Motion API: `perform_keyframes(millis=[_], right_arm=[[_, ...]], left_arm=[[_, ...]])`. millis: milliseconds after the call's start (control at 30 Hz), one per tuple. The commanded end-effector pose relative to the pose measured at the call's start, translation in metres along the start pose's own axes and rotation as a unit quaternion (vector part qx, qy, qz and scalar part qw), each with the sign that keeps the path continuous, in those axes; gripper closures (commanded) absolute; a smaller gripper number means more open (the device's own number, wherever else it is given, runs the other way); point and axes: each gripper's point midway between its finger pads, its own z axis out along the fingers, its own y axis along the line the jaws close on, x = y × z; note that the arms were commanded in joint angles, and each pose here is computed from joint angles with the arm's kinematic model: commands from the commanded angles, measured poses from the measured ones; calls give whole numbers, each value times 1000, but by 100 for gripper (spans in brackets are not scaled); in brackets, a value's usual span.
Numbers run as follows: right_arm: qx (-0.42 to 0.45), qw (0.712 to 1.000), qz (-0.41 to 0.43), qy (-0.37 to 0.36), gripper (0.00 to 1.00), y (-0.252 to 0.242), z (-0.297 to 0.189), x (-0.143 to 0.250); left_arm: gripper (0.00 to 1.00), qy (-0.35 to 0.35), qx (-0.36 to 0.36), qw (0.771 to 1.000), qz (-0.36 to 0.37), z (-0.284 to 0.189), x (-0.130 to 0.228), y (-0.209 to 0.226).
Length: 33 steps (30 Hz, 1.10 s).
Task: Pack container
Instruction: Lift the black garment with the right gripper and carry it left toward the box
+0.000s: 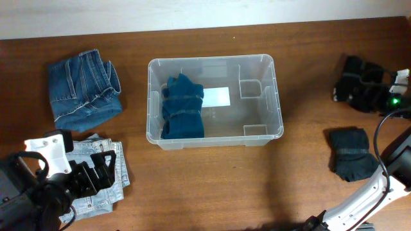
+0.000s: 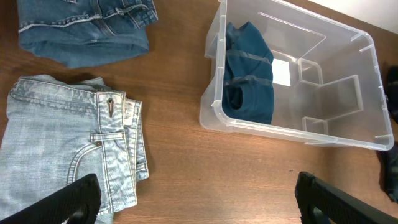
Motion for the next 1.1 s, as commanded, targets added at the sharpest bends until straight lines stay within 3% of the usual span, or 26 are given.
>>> perform_keyframes(millis=[0,233,533,1067], right_arm=[[-73,997,19,-14,1,24,4,-11],[-13,997,63,-38,1,6,-16,-41],[115,991,64,-2,1,-19,-3,-28],[162,986,37,27,1,-14,22,-19]], left_arm=[[1,-1,0,1000,7,0,-1,0],[1,-1,0,1000,7,0,-1,0],[1,-1,0,1000,7,0,-1,0],[1,-1,0,1000,7,0,-1,0]])
